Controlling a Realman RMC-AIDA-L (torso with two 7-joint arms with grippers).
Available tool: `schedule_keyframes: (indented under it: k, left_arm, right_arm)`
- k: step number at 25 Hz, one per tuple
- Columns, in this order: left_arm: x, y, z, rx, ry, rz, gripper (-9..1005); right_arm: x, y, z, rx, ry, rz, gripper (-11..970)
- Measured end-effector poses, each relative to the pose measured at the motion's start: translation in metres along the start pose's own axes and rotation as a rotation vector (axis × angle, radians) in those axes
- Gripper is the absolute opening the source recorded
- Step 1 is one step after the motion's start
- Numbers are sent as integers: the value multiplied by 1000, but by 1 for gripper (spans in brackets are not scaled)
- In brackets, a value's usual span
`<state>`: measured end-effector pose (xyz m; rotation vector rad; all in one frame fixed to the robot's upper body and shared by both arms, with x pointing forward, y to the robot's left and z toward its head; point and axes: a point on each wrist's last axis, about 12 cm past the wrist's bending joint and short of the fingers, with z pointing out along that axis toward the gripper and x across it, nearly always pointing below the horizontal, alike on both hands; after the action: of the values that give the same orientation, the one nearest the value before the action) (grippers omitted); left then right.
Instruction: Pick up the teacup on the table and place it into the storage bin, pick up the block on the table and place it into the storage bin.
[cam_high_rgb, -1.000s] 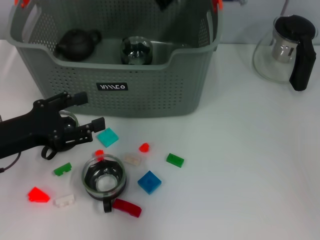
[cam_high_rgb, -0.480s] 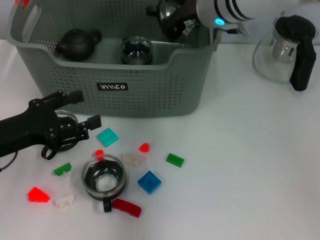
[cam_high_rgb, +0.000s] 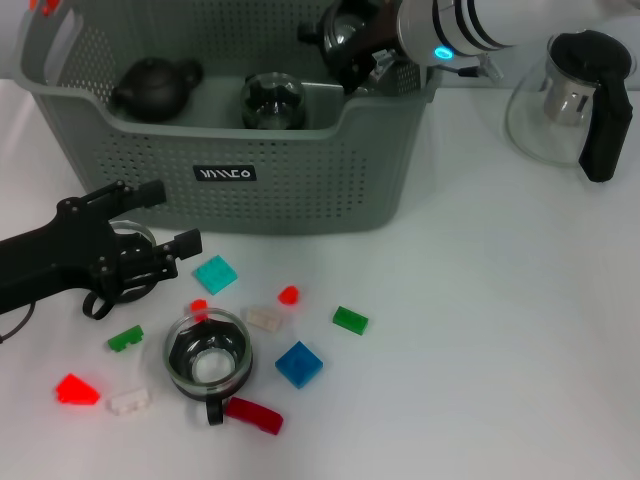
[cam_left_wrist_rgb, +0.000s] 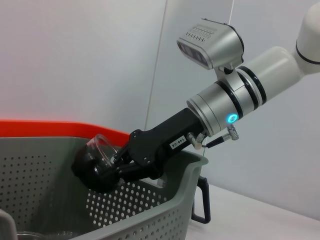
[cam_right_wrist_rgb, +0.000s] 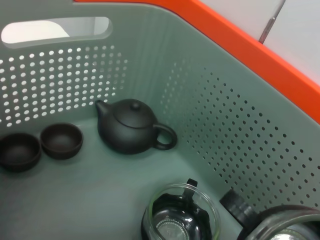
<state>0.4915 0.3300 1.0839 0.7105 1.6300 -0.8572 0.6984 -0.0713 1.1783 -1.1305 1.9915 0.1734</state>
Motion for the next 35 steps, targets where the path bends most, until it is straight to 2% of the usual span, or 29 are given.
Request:
schedule_keyframes:
  k: [12,18,22,28,31,35]
  left_arm:
    - [0,0,0,0,0,0,784]
    - [0,0,0,2,-1,0,782]
    - [0,0,0,2,0,1,781]
    - [-1,1,-1,-3,2,6,779]
    - [-1,1,-2,-8,0,9,778]
    - [-2,2,-4,-11,-4,16,776]
  right_arm:
    - [0,-2,-3,-6,-2,31,93]
    - [-3,-2,-4,-10,-3,25,374]
    - [-12,-5,-11,-2,-39,12,546]
    - [-39,-20,-38,61,-187,-2,677]
    - [-51,-25,-60,99,-294,5,699]
    - [-50,-24,-94,110,-449,30,714]
